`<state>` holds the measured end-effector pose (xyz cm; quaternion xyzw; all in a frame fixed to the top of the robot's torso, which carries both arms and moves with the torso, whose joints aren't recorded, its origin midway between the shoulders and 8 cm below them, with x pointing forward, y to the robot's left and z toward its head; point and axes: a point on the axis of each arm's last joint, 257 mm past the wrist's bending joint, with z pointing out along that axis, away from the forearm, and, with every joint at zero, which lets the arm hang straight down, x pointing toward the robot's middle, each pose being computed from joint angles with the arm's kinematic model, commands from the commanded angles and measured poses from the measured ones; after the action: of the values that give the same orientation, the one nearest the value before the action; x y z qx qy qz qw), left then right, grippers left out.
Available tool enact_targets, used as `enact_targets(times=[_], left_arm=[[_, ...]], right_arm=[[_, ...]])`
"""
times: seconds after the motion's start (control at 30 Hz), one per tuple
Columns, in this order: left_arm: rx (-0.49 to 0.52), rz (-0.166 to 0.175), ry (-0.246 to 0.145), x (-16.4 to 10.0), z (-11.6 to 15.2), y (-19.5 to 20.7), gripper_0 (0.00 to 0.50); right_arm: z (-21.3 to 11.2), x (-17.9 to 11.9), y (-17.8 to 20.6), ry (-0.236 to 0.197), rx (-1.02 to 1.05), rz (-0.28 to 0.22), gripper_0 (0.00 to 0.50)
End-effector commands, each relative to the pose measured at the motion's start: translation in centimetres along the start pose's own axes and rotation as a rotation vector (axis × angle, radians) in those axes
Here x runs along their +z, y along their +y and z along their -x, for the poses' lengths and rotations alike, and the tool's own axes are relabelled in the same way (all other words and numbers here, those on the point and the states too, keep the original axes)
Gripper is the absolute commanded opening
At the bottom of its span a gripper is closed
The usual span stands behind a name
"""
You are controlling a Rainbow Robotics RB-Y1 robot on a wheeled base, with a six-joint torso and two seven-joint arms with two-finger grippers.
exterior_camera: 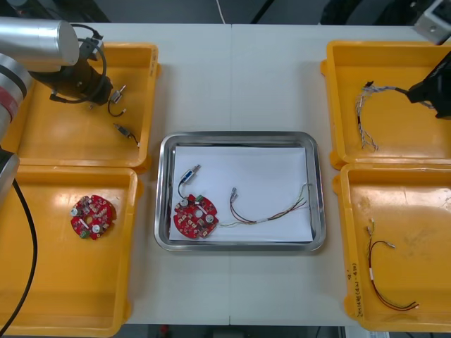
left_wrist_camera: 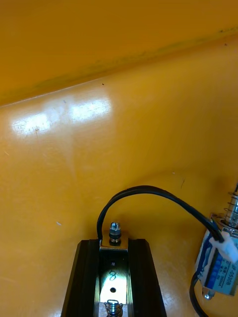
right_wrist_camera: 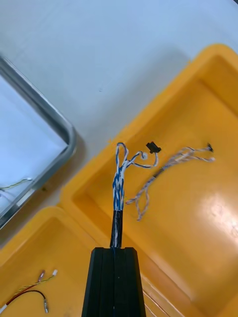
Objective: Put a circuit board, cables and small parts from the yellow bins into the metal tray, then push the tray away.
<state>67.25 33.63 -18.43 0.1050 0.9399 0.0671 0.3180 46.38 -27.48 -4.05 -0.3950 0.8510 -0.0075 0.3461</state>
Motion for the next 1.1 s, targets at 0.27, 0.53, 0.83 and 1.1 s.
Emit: enact_targets(times=[0.27, 0.53, 0.83, 1.1], left_arm=[[0.122, -0.039, 0.080, -3.1, -0.7, -0.2, 0.000], [0.135, -0.043, 0.110, -6.8, 0.0, 0.5, 0.001], [0.102, 0.024, 0.135, -10.0, -0.1, -0.1, 0.001], [0.111, 0.036, 0.153, -12.2, -1.0, -1.7, 0.001]], right_arm=[[2.1, 1.3, 10.6, 0.027, -0.351, 0.107, 0.000], [2.5, 3.8, 15.1, 0.057, -0.486, 0.139, 0.000], [5.8, 7.3, 18.9, -0.009, -0.554, 0.150, 0.000], [6.4, 11.4, 20.2, -0.020, -0.587, 0.152, 0.000]])
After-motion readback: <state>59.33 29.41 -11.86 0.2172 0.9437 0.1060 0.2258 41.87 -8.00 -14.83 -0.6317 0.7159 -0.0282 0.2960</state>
